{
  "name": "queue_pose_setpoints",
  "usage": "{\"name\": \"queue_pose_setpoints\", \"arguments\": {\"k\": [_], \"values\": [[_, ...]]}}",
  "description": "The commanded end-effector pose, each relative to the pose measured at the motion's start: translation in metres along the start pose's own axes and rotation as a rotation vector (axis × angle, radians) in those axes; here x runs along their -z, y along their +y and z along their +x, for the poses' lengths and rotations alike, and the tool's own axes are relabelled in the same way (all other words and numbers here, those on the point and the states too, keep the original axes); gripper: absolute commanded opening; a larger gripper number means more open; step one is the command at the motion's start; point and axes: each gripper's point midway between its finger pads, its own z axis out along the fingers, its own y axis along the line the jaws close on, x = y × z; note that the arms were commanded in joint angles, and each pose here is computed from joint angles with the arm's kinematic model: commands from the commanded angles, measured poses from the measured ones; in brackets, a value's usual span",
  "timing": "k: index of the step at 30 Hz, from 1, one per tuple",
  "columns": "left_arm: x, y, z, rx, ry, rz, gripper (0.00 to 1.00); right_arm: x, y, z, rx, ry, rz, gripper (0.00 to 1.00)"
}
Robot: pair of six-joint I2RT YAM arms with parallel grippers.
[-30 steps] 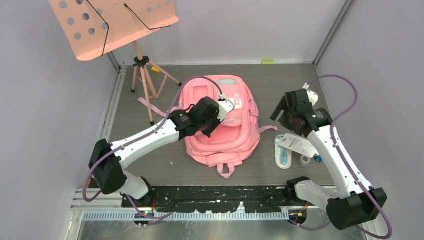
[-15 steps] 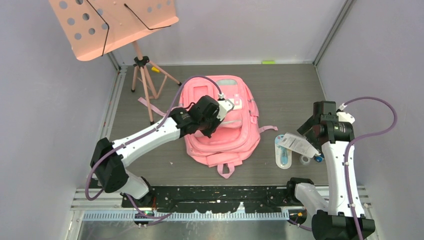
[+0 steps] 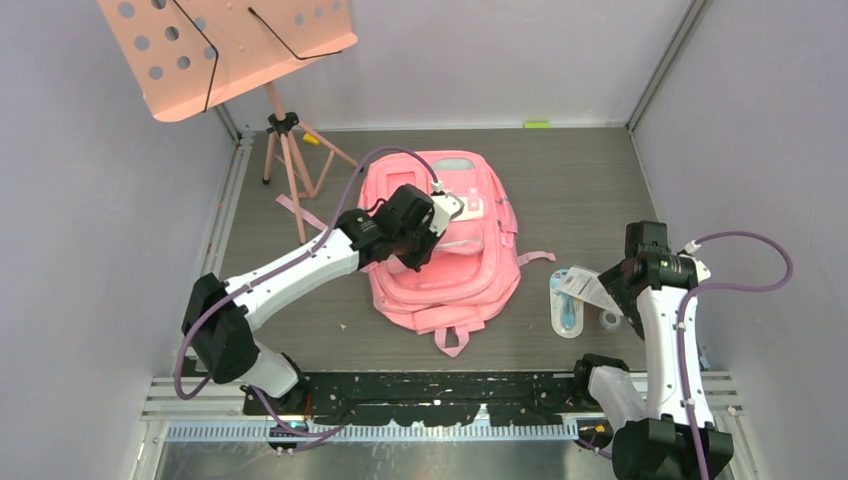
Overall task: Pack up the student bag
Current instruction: Pick up the stationery from the center of the board.
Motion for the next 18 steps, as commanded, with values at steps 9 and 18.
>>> {"name": "queue_pose_setpoints", "arguments": {"k": [9,18], "values": [[0.008,0.012,-0.009,0.040,-0.010,-0.035,0.00,-0.017,0.027,-0.010,-0.107,-0.083,-0.117,1.00],[0.008,0.009,-0.010,0.052,-0.012,0.000,0.00,-0.042,0.030,-0.002,-0.146,-0.088,-0.105,1.00]]}}
